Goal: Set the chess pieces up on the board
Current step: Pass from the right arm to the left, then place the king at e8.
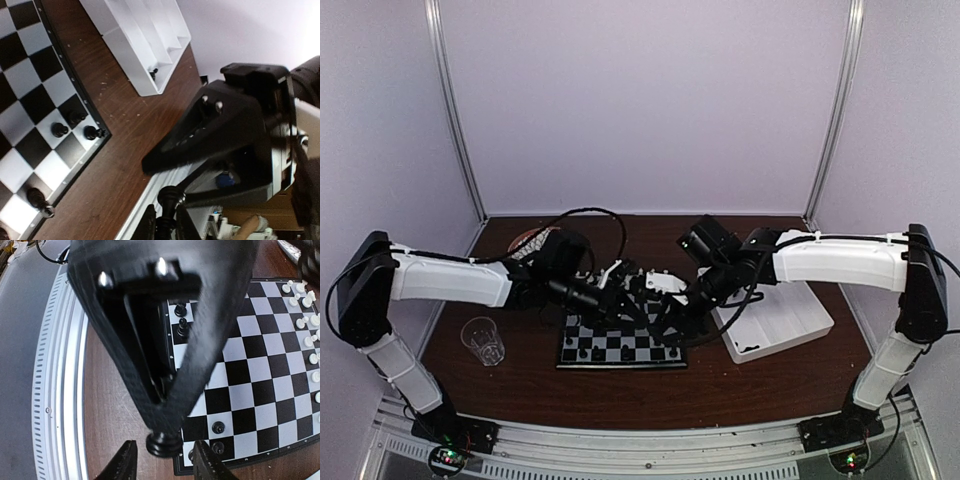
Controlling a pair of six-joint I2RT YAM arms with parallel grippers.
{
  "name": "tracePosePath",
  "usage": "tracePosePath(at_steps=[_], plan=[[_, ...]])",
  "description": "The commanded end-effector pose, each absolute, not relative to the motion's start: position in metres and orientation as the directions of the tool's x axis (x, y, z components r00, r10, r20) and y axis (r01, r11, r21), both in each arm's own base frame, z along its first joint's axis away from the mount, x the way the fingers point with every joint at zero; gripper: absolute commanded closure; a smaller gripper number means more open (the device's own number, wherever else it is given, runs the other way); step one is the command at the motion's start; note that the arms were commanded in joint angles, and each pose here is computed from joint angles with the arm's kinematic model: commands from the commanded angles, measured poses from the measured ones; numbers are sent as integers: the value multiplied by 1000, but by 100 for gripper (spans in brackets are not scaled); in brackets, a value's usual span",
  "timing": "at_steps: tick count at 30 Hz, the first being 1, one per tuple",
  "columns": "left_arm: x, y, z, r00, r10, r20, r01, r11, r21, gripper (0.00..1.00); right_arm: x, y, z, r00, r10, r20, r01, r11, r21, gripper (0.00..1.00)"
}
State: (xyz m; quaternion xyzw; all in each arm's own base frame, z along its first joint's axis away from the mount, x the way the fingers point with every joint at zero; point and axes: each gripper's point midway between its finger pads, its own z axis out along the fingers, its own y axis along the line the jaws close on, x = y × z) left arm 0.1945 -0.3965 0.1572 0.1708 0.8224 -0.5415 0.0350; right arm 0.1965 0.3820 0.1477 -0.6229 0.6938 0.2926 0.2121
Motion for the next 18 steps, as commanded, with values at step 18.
tracePosePath(at_steps=[18], plan=[[178, -298, 133, -589, 788, -178, 804, 593, -32, 95, 291, 268, 156, -200, -726, -659, -941, 329, -78, 50]])
